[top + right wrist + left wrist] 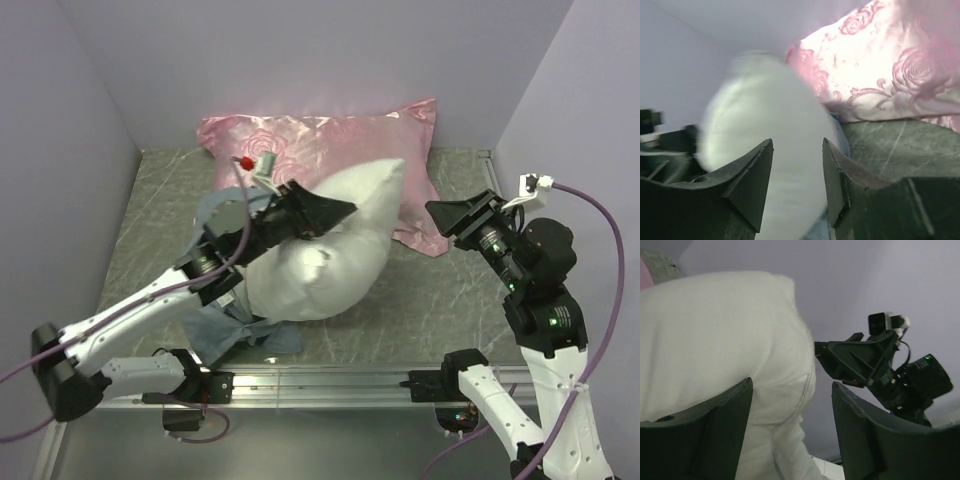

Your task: Remove the pillowcase from the pillow

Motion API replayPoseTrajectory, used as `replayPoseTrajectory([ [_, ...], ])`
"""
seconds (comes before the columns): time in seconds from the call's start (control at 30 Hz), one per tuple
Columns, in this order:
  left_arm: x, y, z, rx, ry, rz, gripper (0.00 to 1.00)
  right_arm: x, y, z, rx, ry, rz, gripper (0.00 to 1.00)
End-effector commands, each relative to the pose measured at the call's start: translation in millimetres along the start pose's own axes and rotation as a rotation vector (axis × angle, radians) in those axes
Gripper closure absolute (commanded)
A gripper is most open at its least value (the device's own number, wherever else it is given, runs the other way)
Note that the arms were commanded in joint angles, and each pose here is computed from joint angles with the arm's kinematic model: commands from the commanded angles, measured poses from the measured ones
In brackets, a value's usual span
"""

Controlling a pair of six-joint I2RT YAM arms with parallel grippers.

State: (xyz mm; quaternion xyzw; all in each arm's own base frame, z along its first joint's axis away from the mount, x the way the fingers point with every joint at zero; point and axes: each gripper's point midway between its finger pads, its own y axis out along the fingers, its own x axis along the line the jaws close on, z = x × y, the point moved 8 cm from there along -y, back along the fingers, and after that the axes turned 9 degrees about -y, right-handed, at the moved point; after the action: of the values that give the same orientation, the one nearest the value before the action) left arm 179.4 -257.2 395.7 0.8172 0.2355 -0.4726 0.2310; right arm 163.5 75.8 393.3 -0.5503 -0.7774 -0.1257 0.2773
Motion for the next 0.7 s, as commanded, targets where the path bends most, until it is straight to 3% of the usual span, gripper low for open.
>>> replayPoseTrajectory([
  [0.0,62.7,34.7,29.9,0.011,0.023,-0.247,0.28,6.4,-11.1,-5.4,-0.001,-0.013,0.002,0.48],
  [0.1,62.1,50.3,31.1,0.009,0.036,-0.242,0.21,1.4,-15.1,-2.5,0.011,-0.037,0.041,0.45],
  [0.4,15.2,47.9,3.3,-0.033,0.149,-0.164,0.16,-28.6,1.8,34.0,0.126,-0.051,0.113,0.41],
  [0.47,19.8,36.2,-2.9,-0.064,0.160,-0.276,0.16,-39.6,7.0,51.4,0.175,-0.047,0.125,0.41],
  [0.53,18.5,19.8,-24.4,-0.208,0.159,-0.413,0.16,-47.1,8.2,64.2,0.205,-0.052,0.138,0.41],
  [0.57,35.8,4.5,-21.8,-0.193,0.175,-0.558,0.16,-55.7,10.4,76.5,0.235,-0.051,0.157,0.40],
  [0.67,49.2,-38.4,-36.8,-0.319,0.194,-0.718,0.15,-66.0,11.1,99.3,0.277,-0.057,0.167,0.39],
])
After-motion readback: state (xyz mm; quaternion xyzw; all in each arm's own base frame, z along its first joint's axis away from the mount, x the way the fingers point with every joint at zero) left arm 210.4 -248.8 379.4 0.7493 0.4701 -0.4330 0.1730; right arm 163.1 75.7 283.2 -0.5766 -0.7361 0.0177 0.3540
